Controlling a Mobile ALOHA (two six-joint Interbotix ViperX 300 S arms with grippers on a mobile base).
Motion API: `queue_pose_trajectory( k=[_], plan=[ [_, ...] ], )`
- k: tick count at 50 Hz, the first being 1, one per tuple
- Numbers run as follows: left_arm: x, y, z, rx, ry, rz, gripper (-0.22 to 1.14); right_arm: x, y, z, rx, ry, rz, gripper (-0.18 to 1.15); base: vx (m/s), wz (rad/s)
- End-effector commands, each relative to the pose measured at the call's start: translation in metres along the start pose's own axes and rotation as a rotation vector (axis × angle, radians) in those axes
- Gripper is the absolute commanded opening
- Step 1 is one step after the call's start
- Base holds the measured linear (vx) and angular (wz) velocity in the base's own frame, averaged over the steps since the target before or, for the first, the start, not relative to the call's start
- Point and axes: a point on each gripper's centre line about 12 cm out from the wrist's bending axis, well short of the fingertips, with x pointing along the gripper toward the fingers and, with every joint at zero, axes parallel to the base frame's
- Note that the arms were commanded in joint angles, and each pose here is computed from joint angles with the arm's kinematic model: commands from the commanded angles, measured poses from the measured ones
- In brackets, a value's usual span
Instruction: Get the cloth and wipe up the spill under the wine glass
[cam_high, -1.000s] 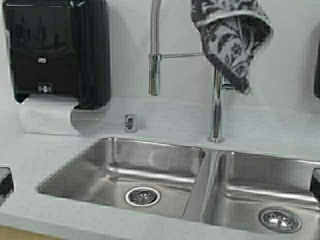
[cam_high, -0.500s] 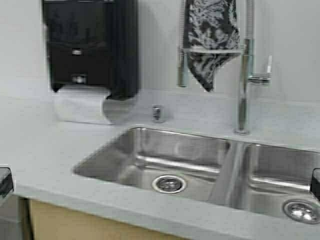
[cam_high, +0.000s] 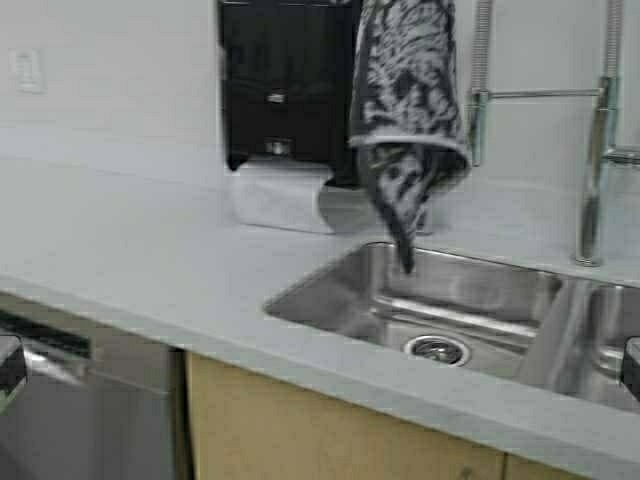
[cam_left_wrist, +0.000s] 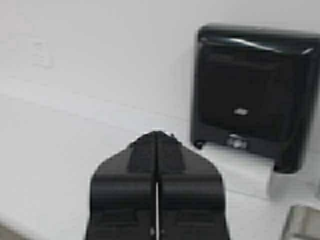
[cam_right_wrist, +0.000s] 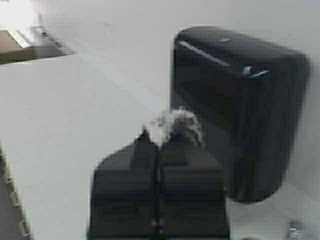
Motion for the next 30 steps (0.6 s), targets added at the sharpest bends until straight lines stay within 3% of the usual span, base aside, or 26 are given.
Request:
queue_pose_trajectory(
  k=[1,15,30],
  plan=[
    [0.004,0.0,0.005,-0.001,-0.005,0.001,0.02,0.004,-0.001,0.001,-0.002,-0.019,-0.006,0.06,-0.14,0.3],
    [0.004,0.0,0.006,-0.024,-0.006,0.001,0.02,0.014,-0.001,-0.02,-0.007,0.03,-0.009,0.06,-0.12,0.31],
    [0.007,0.0,0.0,-0.029,0.049,0.004,0.02,0.012,-0.001,-0.045,-0.012,0.057,-0.019,0.06,-0.1,0.3]
  ],
)
